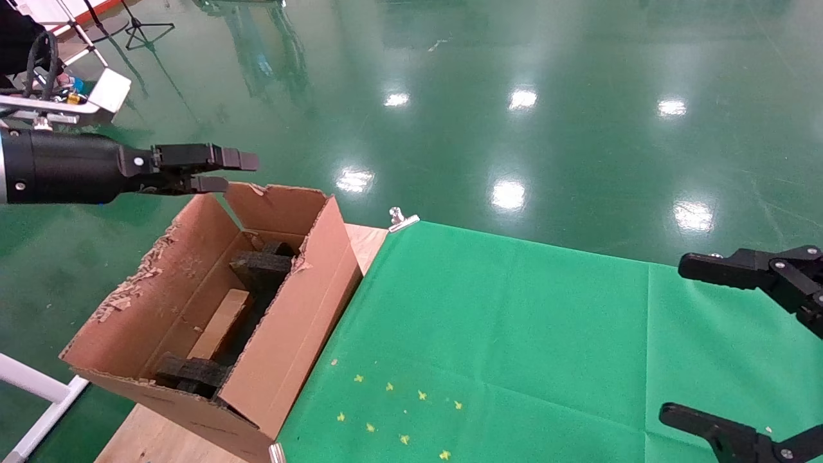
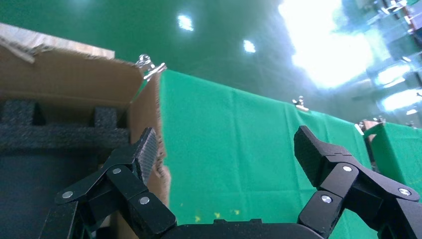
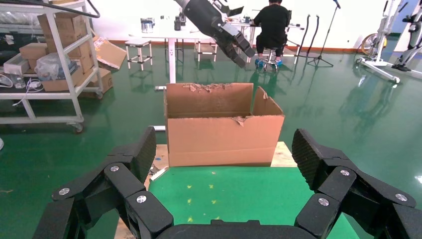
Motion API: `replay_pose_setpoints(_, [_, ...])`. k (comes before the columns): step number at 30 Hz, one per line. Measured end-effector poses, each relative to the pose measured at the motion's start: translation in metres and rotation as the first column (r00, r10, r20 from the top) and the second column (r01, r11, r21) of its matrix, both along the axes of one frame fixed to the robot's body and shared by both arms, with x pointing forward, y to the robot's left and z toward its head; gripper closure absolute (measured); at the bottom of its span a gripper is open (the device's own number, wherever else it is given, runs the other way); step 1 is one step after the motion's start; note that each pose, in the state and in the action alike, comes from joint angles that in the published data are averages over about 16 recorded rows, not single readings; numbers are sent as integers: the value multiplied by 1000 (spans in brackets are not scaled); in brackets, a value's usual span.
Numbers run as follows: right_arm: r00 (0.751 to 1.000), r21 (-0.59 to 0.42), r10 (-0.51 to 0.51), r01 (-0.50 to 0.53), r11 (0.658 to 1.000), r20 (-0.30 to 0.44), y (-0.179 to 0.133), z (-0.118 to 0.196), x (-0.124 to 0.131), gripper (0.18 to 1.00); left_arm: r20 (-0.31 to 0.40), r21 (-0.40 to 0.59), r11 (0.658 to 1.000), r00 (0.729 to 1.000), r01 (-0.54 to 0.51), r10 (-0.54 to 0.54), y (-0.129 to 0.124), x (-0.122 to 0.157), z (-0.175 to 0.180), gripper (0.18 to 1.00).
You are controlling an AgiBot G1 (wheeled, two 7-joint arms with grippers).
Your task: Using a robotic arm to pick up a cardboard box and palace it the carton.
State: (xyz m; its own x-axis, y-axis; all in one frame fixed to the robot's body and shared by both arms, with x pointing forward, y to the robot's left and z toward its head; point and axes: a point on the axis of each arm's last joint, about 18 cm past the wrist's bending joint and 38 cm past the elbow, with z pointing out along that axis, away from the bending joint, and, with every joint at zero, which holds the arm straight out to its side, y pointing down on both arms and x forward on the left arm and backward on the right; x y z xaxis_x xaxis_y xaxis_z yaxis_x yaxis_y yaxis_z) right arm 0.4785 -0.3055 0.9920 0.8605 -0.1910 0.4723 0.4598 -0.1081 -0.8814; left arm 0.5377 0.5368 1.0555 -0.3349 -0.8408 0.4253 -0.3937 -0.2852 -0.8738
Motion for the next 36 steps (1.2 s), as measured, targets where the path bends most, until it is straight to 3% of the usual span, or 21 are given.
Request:
replay_pose_setpoints(10, [1000,0,0,0,1000,0,0,0,0,178,28,42,999,999,18,-19,-5,6,-1,183])
replay_pose_setpoints(20, [1000,0,0,0,1000,0,0,0,0,178,136,170,979,981,111,-135,-32,18,0,183])
replay_pose_setpoints(28, [1000,0,0,0,1000,0,0,0,0,178,228,287,936,935,202,-271,-64,24,-3,183])
replay_pose_setpoints(36, [1000,0,0,0,1000,0,0,0,0,178,304,392,875,858,284,-414,-99,22,-11,183])
